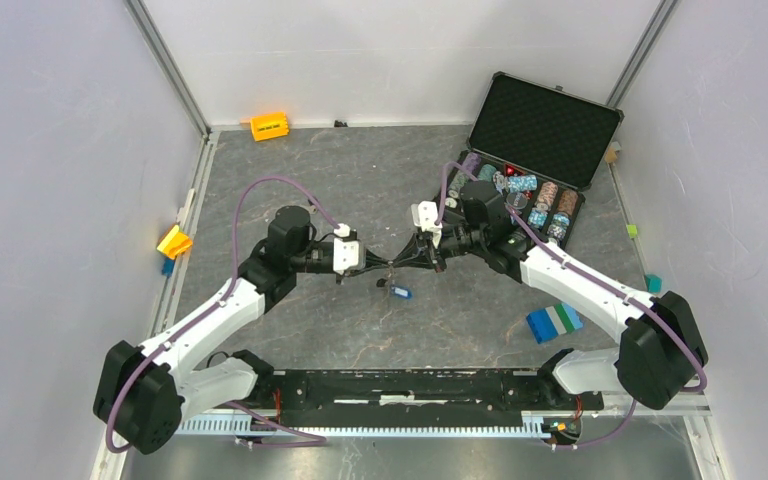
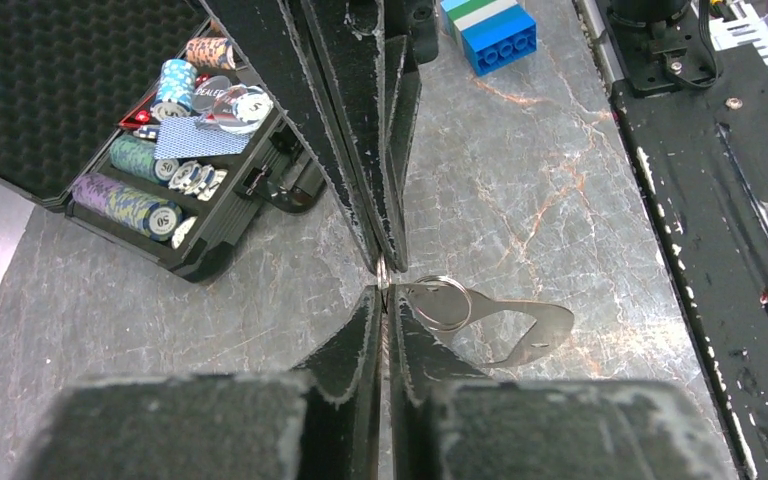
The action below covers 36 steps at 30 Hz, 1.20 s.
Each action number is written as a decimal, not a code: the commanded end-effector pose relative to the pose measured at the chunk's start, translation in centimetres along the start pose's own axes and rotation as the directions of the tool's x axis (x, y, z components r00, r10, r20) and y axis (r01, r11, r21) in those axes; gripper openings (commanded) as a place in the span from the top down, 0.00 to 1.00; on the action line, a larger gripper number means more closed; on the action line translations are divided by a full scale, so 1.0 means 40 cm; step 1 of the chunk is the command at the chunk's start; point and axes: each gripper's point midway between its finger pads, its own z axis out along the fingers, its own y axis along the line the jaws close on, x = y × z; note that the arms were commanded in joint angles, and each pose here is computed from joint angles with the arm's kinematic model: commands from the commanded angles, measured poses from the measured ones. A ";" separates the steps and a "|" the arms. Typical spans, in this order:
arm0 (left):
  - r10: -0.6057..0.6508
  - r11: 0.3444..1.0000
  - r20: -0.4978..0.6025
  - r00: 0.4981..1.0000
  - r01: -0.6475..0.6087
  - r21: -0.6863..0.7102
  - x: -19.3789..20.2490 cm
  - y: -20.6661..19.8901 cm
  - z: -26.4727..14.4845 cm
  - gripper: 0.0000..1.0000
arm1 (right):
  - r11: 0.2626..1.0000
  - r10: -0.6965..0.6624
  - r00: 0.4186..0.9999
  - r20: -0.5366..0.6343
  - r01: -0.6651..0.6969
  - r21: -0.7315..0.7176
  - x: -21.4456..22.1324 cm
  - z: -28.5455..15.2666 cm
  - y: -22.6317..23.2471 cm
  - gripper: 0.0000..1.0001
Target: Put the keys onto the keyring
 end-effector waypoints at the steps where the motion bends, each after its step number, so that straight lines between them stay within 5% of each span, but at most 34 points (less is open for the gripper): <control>1: 0.034 0.999 0.055 0.998 -0.034 -0.001 -0.035 0.010 0.007 0.97 | 1.000 -0.027 0.999 0.042 0.028 -0.012 -0.031 -0.004 0.006 1.00; 3: 0.032 0.999 0.051 0.998 -0.032 -0.008 -0.032 0.009 0.005 0.98 | 1.000 -0.025 0.999 0.039 0.025 -0.012 -0.027 -0.003 0.007 0.97; 7: 0.023 0.999 -0.011 1.000 -0.023 -0.029 -0.021 0.015 -0.010 0.98 | 0.999 -0.044 0.999 0.002 0.044 0.016 -0.008 -0.007 -0.007 0.70; 10: -0.030 0.999 -0.067 0.997 0.027 -0.037 -0.011 0.019 -0.017 0.98 | 0.997 -0.058 0.998 -0.015 0.058 0.041 -0.005 -0.009 -0.015 0.62; 20: -0.107 0.994 -0.149 0.983 0.101 -0.048 -0.005 0.021 -0.017 0.98 | 0.998 -0.068 0.997 -0.038 0.068 0.016 -0.001 0.013 -0.002 0.63; 36: -0.114 0.994 -0.159 0.981 0.111 -0.023 -0.004 0.000 0.000 0.98 | 0.999 -0.047 0.997 -0.057 0.048 0.023 0.005 0.034 -0.011 0.79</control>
